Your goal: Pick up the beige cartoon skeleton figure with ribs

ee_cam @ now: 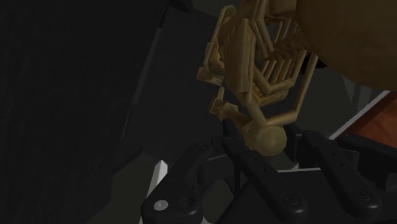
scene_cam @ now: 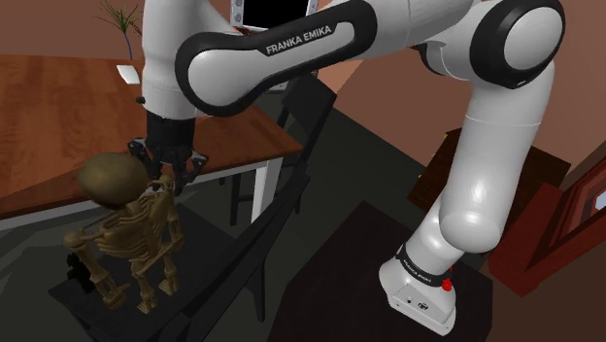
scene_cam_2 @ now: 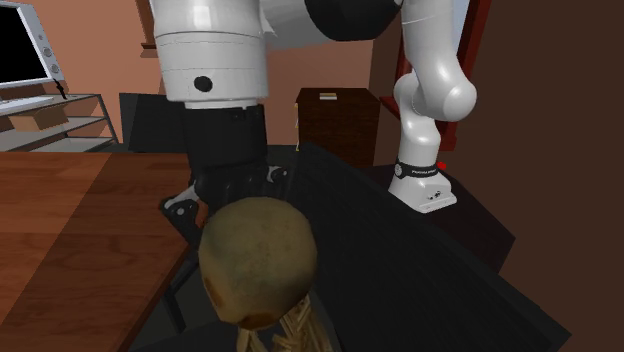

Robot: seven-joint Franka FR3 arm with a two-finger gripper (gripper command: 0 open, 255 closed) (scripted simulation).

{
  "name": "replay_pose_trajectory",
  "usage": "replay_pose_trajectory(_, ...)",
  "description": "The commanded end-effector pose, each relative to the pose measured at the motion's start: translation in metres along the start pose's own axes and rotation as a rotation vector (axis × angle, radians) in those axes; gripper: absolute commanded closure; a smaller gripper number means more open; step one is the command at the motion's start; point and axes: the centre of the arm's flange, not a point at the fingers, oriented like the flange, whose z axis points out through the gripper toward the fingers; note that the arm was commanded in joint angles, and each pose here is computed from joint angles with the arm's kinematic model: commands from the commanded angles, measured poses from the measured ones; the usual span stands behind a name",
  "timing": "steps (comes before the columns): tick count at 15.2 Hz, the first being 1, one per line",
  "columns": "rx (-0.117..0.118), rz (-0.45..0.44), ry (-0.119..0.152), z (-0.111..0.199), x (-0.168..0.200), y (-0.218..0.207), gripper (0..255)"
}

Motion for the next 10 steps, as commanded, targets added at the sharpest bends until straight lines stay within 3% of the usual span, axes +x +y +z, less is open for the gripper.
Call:
replay_pose_trajectory(1,0.003,0.0,0.0,-0.012,-0.001,-0.001,255)
replay_pose_trajectory(10,0.003,0.0,0.0,-0.049,-0.006,-0.005,255)
